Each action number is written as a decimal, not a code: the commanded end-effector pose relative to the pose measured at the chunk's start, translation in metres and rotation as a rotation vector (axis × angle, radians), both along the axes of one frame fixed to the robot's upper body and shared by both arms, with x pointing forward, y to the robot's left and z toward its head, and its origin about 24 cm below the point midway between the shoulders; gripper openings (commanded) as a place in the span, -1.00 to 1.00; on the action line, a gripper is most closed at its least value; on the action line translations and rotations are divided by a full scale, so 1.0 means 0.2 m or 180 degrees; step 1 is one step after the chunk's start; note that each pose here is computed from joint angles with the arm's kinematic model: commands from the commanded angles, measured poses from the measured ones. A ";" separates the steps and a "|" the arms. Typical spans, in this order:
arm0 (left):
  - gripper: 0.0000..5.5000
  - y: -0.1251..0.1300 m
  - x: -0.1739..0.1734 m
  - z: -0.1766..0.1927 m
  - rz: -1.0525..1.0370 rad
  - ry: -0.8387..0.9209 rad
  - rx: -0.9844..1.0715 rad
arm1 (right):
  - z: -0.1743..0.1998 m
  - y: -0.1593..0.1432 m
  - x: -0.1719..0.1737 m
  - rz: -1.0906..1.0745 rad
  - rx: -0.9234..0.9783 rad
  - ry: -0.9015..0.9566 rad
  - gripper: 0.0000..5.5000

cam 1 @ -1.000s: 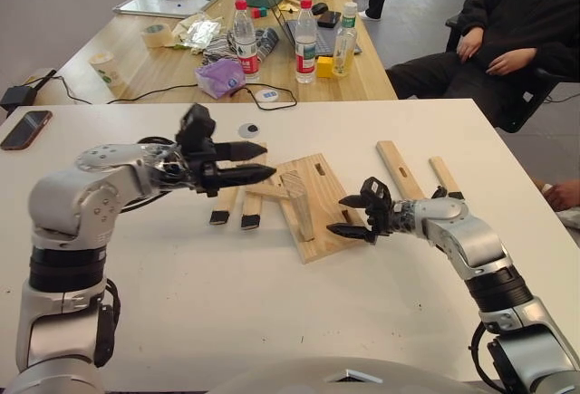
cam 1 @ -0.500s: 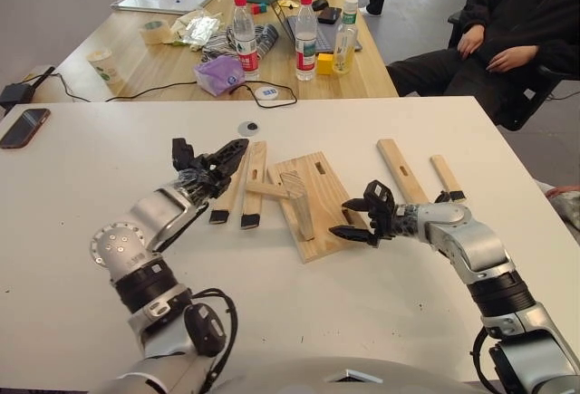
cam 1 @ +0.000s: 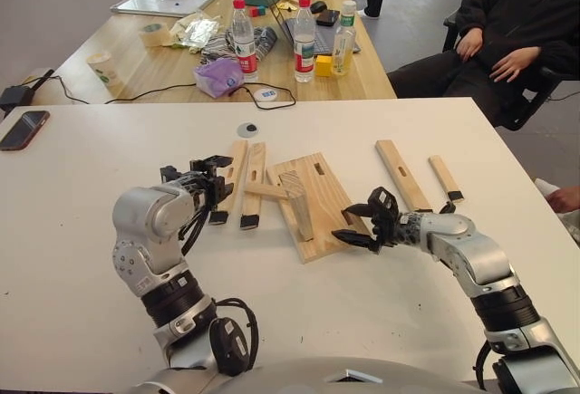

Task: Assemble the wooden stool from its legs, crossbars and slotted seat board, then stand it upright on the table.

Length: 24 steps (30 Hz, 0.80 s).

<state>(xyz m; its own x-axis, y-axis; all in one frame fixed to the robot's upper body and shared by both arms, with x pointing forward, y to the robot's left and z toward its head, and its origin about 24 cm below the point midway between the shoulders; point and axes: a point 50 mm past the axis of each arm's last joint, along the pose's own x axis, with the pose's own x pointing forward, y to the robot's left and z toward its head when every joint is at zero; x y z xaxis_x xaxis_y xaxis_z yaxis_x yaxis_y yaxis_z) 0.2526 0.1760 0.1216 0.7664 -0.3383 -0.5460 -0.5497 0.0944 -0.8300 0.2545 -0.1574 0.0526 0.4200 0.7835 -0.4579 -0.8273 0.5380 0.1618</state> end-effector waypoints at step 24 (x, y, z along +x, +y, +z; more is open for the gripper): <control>0.01 -0.29 0.08 -0.21 -0.0254 0.0183 -0.0915 | 0.00 0.05 0.04 0.0093 0.0023 -0.0020 0.49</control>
